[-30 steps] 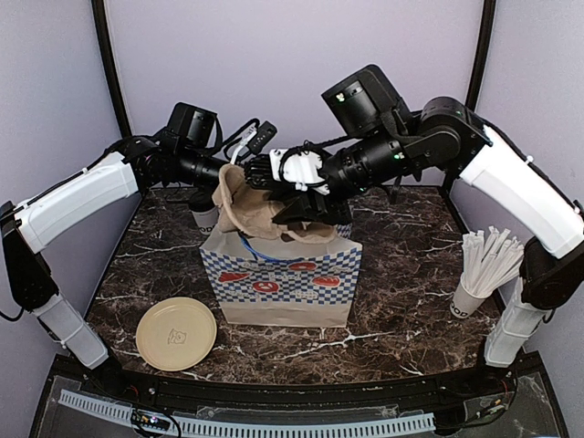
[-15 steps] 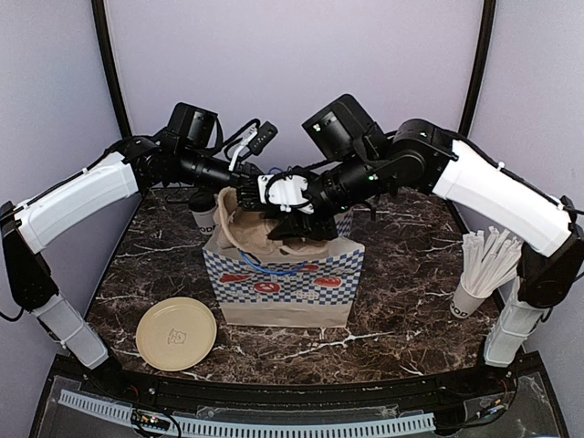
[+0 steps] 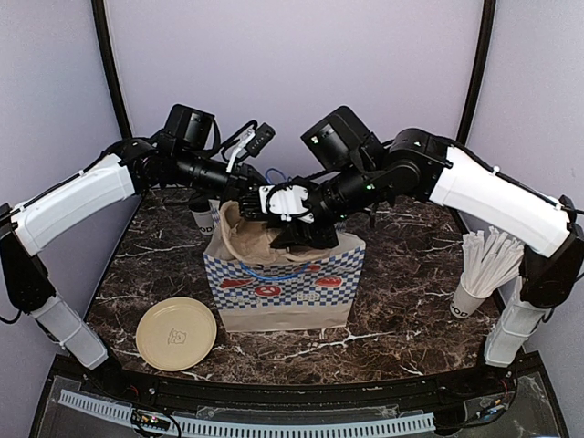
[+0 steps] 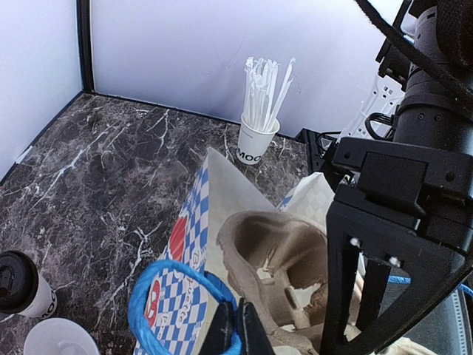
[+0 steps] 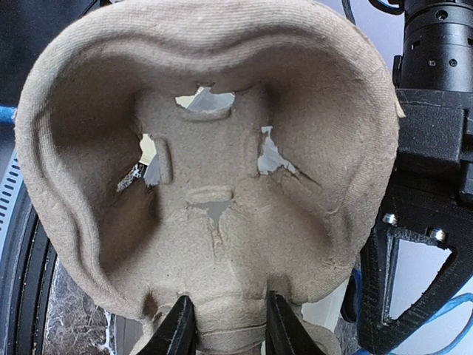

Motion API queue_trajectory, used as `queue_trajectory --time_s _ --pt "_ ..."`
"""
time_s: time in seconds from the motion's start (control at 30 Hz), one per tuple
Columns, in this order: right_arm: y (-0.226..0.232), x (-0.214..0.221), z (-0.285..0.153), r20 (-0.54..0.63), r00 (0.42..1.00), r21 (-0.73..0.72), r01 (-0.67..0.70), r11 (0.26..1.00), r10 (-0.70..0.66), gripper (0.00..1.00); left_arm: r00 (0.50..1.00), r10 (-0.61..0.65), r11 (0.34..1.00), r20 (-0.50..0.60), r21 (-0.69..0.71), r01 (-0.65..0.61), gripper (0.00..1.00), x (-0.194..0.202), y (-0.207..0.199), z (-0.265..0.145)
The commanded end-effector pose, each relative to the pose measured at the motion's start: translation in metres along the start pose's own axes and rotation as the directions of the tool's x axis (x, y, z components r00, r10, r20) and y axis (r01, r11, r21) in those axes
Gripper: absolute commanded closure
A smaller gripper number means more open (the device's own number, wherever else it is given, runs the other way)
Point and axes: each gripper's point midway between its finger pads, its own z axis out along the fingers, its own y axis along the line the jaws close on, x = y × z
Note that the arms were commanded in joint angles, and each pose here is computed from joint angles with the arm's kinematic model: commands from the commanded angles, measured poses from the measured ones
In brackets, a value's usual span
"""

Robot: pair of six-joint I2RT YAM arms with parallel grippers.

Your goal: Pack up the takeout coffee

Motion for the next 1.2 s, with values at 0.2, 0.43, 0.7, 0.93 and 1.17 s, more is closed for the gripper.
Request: queue_trajectory --time_s 0.2,0.43,0.7,0.93,1.17 --pt "0.013 -0.031 -0.013 0.086 0.996 -0.055 0.024 0.998 -0.020 0.69 0.998 0.054 0.998 0.037 -0.011 -0.054 1.00 -0.010 -0.009 -0.010" --pt "0.004 -0.041 -0.008 0.102 0.994 -0.044 0.035 0.998 -0.030 0.70 0.998 0.053 0.999 0.033 -0.007 -0.053 1.00 -0.009 -0.010 -0.010" --pt "0.000 -0.022 0.003 0.054 0.998 -0.017 0.008 1.000 -0.007 0.70 0.998 0.057 0.998 0.027 -0.011 -0.057 1.00 -0.007 -0.010 -0.011" --pt "-0.004 -0.004 0.004 0.030 0.999 -0.015 -0.033 0.999 0.033 0.70 0.997 0.063 0.998 0.037 -0.019 -0.062 1.00 -0.010 -0.009 -0.012" --pt "0.003 0.013 0.000 -0.008 0.999 0.000 -0.049 0.999 0.049 0.70 0.997 0.069 0.997 0.039 -0.036 -0.068 1.00 -0.009 -0.008 -0.013"
